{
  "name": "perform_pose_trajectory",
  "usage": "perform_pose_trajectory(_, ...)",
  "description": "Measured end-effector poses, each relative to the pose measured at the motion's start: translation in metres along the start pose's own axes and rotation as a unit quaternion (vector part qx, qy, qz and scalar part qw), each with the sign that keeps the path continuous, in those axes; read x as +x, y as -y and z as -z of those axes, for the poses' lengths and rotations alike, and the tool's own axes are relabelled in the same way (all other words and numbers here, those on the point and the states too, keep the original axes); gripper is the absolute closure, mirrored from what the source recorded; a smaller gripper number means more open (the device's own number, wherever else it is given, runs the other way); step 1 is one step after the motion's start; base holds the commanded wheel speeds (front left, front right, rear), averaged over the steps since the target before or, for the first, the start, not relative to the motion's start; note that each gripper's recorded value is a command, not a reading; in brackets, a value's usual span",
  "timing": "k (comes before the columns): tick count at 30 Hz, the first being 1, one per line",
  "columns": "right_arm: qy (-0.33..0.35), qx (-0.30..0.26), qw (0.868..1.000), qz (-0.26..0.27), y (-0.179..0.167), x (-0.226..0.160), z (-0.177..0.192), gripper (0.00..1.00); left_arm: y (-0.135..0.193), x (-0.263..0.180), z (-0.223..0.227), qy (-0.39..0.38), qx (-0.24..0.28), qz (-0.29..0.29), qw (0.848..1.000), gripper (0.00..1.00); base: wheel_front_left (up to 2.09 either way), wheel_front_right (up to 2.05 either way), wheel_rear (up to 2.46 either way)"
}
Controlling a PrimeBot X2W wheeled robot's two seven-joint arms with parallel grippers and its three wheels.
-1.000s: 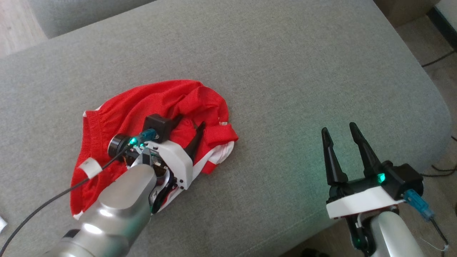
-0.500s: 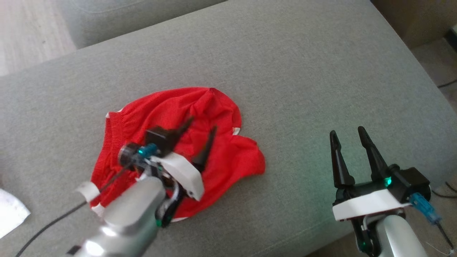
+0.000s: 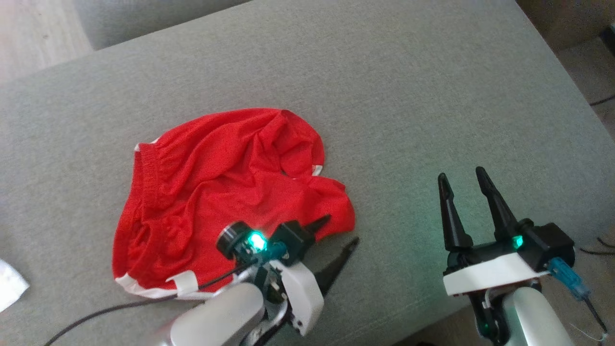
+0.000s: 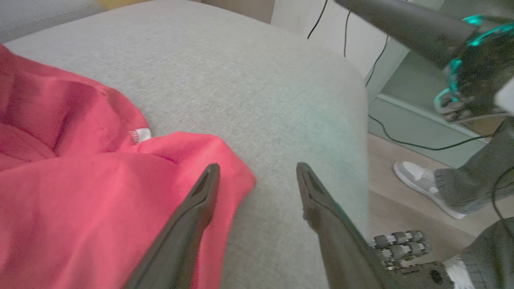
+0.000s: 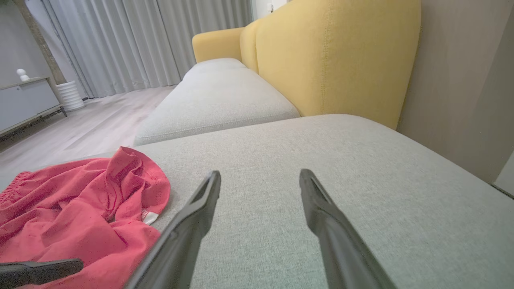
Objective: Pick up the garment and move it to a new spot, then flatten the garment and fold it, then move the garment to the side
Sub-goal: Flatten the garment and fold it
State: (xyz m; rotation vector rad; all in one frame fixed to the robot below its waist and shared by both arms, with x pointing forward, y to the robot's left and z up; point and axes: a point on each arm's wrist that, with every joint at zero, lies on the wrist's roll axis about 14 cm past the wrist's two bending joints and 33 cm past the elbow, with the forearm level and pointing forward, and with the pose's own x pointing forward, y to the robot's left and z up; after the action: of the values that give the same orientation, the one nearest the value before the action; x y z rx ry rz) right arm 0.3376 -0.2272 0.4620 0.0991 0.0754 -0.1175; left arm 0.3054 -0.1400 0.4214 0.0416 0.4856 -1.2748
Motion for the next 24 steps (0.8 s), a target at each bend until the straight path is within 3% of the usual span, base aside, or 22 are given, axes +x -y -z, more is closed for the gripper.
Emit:
perform_pose_trajectory(9,-0.008,0.004,1.000,0.024,0.013,-0.006,0.004,0.00,-0.028,0.015,0.021,-0.065,0.139,-0.017,0.988,0.00,0.00,0.00,0.00)
perform_pose_trajectory(13,-0.008,0.004,1.000,0.028,0.016,-0.008,0.004,0.00,-0.034,0.017,0.033,-0.088,0.153,-0.018,0.984,0.01,0.00,0.00,0.00)
perform_pose_trajectory(14,-0.008,0.004,1.000,0.028,0.016,-0.008,0.003,0.00,-0.033,0.018,0.033,-0.087,0.153,-0.015,0.984,0.58,0.00,0.00,0.00)
perform_pose_trajectory(15,-0.008,0.004,1.000,0.028,0.016,-0.008,0.003,0.00,-0.033,0.018,0.033,-0.087,0.153,-0.015,0.984,0.90,0.00,0.00,0.00)
perform_pose_trajectory(16,-0.007,0.006,1.000,0.029,0.016,-0.008,0.003,0.00,-0.032,0.019,0.031,-0.082,0.146,-0.014,0.986,1.00,0.00,0.00,0.00)
perform_pose_trajectory(20,-0.003,0.007,1.000,0.028,0.016,-0.009,0.001,0.00,-0.016,0.029,0.009,-0.045,0.080,0.005,0.996,1.00,0.00,0.00,0.00)
perform_pose_trajectory(24,0.000,0.008,1.000,0.028,0.016,-0.010,-0.001,0.00,0.008,0.034,-0.014,-0.008,-0.028,0.038,0.999,1.00,0.00,0.00,0.00)
